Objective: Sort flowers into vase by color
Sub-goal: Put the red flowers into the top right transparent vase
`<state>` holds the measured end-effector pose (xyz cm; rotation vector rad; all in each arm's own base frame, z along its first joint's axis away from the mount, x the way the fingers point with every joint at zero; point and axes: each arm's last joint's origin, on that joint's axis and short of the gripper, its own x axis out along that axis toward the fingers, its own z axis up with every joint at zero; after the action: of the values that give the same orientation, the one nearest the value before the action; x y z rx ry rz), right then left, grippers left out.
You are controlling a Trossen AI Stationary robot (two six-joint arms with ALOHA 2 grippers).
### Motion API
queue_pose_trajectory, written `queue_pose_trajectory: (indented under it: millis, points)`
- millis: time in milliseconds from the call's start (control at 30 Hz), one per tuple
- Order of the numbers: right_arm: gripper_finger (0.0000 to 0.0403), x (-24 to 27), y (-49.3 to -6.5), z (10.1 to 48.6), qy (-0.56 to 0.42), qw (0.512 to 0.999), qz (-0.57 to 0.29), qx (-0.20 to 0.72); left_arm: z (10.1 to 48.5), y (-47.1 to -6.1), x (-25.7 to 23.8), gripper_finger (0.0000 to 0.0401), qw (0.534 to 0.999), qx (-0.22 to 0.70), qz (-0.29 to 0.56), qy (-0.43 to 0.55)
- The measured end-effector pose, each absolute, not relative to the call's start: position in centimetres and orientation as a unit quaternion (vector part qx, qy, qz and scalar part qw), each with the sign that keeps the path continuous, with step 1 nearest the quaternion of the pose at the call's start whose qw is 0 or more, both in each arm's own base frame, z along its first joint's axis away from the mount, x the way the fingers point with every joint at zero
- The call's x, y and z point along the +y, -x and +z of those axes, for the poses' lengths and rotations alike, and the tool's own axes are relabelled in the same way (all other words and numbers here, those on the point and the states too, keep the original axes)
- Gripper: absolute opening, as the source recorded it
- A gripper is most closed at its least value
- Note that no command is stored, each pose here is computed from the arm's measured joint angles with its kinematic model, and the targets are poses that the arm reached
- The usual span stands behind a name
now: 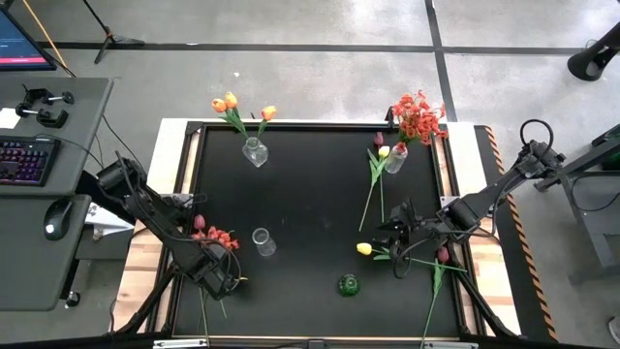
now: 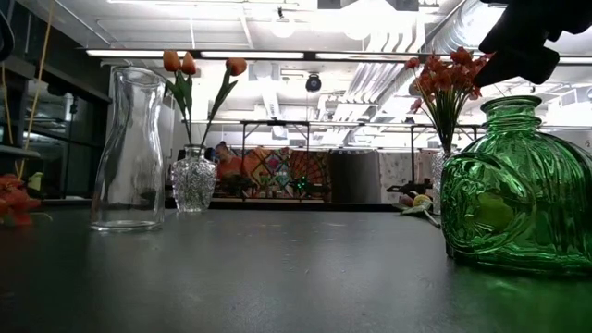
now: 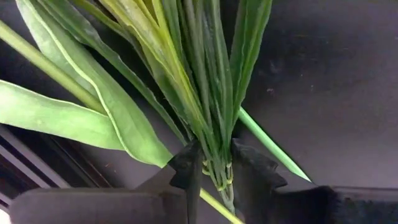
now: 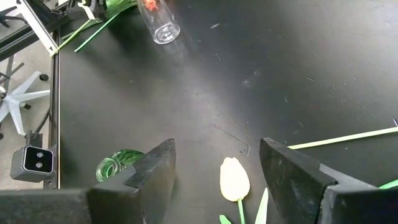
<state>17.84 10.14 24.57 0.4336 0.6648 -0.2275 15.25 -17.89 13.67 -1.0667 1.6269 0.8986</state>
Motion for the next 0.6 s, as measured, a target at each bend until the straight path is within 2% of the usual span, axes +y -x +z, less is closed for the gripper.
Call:
queue_pose_trajectory:
  millis: [433, 600]
  points:
    - [0.0222, 10.08, -17.77, 24.48, -0.207, 0.915, -0.113, 0.327, 14.24, -15.35, -18.19, 0.0149, 0.473, 0.682, 0.347, 0.438]
    - [0.0222, 10.06, -17.74, 24.45, -0.205, 0.915, -0.114, 0.329, 14.29, -15.28, -18.15, 0.0165, 0.477, 0.691, 0.338, 0.426]
